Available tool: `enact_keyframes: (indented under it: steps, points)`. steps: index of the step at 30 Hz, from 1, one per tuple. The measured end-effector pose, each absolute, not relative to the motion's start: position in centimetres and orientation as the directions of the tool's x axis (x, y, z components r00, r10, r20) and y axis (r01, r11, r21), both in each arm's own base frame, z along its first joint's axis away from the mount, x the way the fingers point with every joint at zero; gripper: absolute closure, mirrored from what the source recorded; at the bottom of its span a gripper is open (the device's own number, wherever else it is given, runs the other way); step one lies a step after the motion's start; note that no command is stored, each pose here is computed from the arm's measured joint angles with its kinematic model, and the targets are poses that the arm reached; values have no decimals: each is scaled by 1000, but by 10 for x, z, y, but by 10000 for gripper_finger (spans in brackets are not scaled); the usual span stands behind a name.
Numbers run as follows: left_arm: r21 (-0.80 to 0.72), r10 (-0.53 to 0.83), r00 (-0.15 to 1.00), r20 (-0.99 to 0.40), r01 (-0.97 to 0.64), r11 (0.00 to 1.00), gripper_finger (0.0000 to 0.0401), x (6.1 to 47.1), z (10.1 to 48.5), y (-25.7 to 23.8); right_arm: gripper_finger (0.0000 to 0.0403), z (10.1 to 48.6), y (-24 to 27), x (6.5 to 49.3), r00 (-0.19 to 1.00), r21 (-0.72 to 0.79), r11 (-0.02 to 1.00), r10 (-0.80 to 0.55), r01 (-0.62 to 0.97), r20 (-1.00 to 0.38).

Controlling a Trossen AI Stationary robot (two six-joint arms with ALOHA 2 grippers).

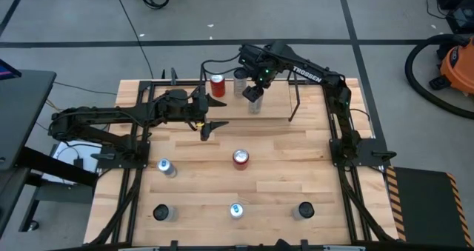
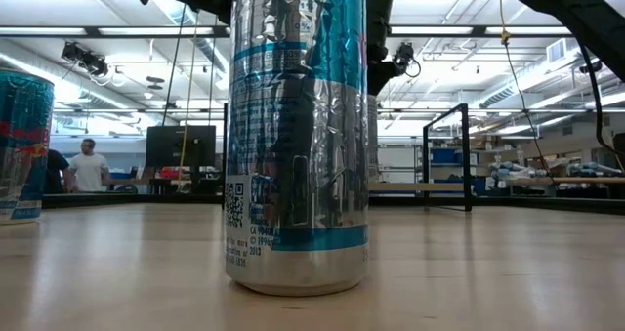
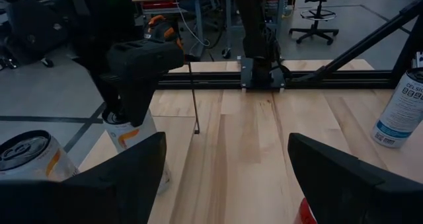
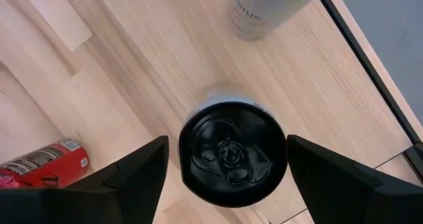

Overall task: Place canned beverage on shelf
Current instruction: Put the white yellow soda can aligned with the other white yellow soda can on the shelf

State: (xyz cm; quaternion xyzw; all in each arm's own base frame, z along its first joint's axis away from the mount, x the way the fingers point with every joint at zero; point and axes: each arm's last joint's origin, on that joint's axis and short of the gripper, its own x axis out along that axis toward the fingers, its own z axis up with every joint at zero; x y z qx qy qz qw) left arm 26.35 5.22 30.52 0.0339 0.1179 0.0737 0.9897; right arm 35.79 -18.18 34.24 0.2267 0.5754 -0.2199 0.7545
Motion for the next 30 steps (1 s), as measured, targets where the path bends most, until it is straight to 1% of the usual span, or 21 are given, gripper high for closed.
enact_keyframes:
  steps: [9,17,24,30]
  points:
    - [85,154,961,-229,-138,987,79,263,305,52,122,342,-181,356,211,66,796,-78,601,-974]
    - [85,154,961,-229,-137,987,79,263,305,52,122,340,-182,357,207,63,799,-78,598,-975]
    - [86,154,960,-234,-137,987,79,263,305,52,133,339,-183,359,219,17,871,-104,490,-970]
    - [87,154,960,-234,-137,987,79,263,305,52,134,340,-186,366,283,-21,921,-141,388,-949]
